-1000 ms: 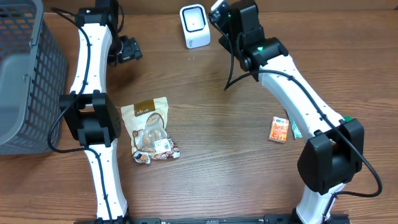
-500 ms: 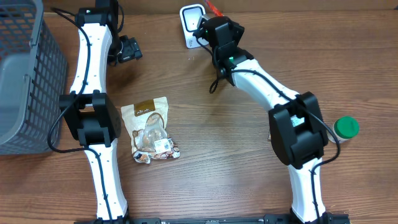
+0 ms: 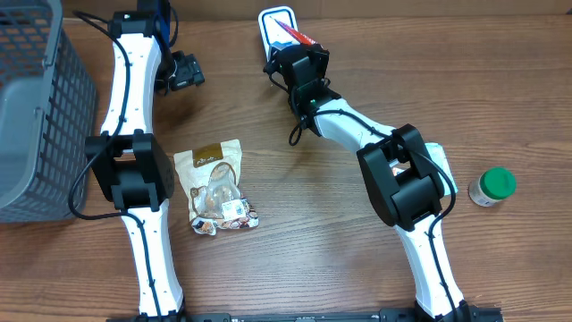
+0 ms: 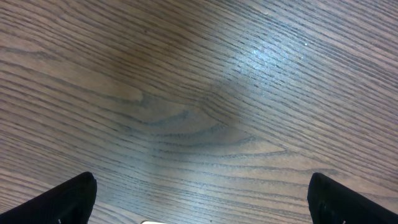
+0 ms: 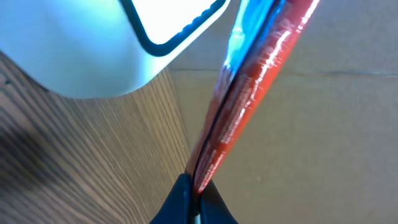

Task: Scan the item barcode
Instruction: 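Hold the red stick in front of the scanner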

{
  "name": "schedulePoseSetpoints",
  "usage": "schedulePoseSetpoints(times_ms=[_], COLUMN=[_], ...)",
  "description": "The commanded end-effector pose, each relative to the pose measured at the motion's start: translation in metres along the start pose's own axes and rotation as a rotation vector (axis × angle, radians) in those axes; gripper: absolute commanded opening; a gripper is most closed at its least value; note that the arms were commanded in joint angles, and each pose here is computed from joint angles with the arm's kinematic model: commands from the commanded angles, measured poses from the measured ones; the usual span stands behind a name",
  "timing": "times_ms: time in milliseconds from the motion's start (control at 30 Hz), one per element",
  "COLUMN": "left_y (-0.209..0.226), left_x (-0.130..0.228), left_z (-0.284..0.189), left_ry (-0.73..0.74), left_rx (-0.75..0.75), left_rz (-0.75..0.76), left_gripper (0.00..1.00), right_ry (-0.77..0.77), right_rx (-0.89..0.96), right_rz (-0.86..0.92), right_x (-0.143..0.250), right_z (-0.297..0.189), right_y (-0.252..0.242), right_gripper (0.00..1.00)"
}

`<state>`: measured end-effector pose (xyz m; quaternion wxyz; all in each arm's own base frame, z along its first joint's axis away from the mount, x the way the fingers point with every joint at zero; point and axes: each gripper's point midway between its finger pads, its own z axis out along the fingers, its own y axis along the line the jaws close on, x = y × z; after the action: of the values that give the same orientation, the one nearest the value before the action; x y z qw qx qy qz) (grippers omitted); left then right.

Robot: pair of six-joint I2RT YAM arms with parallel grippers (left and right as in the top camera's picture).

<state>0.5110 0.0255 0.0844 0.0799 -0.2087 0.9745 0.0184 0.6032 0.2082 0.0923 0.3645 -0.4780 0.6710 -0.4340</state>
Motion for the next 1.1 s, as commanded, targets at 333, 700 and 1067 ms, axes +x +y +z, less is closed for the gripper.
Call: schedulePoseSetpoints(times_ms=[333, 700, 1067], left_y=[0.0, 0.0, 0.0], left_x=[-0.001, -0.001, -0.001], left_z=[0.004, 0.004, 0.004], left_ry=[0.0, 0.0, 0.0], left_rx=[-0.014, -0.014, -0.014], left_rz=[0.011, 0.011, 0.011], left_gripper=[1.0, 1.0, 1.0], right_ry=[0.03, 0.041, 0.017], right_rx=[-0.004, 0.032, 0.047], right_rz=[-0.092, -0.066, -0.046], right_x=[0.002, 0.002, -0.002], right_z=[0.008, 0.008, 0.008], right_y=[0.017, 0.008, 0.003], right_gripper=[0.03, 0.03, 0.03])
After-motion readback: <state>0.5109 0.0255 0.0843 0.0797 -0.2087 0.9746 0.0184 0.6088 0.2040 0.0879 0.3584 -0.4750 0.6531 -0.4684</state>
